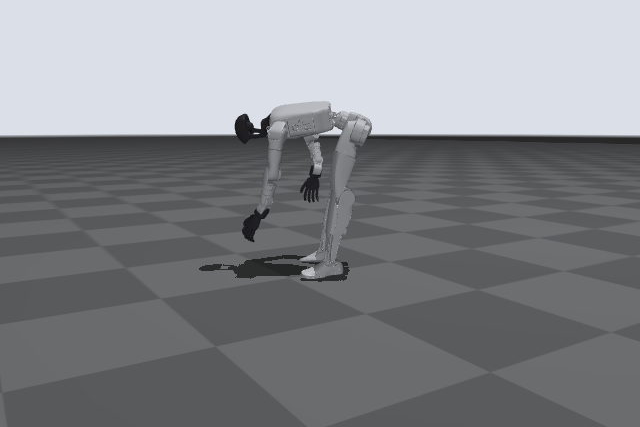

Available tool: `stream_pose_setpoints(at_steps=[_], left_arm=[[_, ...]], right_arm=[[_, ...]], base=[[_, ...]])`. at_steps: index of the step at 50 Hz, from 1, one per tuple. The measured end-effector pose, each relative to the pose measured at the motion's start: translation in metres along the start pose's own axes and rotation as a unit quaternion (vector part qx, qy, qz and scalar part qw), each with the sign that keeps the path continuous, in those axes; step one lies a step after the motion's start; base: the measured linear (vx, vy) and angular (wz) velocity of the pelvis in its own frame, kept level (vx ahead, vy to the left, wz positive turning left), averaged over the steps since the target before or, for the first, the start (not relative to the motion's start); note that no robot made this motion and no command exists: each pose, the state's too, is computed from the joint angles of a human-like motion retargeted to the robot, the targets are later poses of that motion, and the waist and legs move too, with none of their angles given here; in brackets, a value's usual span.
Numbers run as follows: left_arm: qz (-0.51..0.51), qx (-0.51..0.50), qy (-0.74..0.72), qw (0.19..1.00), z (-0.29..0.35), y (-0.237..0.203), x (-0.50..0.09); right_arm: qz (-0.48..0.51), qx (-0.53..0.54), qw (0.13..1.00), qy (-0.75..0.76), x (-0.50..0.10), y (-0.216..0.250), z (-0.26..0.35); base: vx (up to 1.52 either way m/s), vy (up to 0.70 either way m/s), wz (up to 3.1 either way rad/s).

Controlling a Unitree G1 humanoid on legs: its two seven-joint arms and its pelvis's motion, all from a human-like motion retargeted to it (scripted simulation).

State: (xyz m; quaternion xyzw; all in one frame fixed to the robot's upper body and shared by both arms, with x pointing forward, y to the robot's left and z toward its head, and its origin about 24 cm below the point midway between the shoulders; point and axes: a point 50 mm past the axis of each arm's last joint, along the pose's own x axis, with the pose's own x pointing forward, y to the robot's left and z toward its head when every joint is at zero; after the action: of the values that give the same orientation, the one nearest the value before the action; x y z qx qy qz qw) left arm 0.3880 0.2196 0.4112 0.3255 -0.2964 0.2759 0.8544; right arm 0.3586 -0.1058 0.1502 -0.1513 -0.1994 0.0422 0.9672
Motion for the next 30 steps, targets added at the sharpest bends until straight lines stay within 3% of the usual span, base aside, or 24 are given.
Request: stream_pose_setpoints(at_steps=[8,14,17,21,26,30], left_arm=[[-0.222,-0.047,-0.158,0.961,0.062,-0.129,-0.075],[-0.323,-0.137,-0.223,0.909,0.06,-0.168,-0.155],[-0.346,-0.167,-0.212,0.898,0.042,-0.163,-0.171],[-0.298,-0.157,-0.165,0.927,0.008,-0.142,-0.155],[-0.144,-0.097,-0.029,0.984,-0.043,-0.09,-0.086],[0.022,-0.072,0.084,0.994,-0.058,-0.015,-0.026]], right_arm=[[0.022,0.003,0.999,0.033,-0.005,0.013,-0.014],[0.002,-0.02,0.999,0.049,-0.013,-0.001,-0.026],[-0.019,-0.018,0.998,0.057,-0.017,-0.014,-0.031],[-0.064,-0.002,0.996,0.058,-0.022,-0.035,-0.033],[-0.087,-0.005,0.994,0.058,-0.023,-0.048,-0.033],[-0.061,-0.028,0.997,0.045,-0.016,-0.039,-0.027]], base=[[0.0,0.04,-0.02],[0.0,0.0,0.0],[0.0,0.0,0.0],[-0.03,-0.04,0.04],[0.0,0.0,0.0],[0.0,0.0,0.0]])
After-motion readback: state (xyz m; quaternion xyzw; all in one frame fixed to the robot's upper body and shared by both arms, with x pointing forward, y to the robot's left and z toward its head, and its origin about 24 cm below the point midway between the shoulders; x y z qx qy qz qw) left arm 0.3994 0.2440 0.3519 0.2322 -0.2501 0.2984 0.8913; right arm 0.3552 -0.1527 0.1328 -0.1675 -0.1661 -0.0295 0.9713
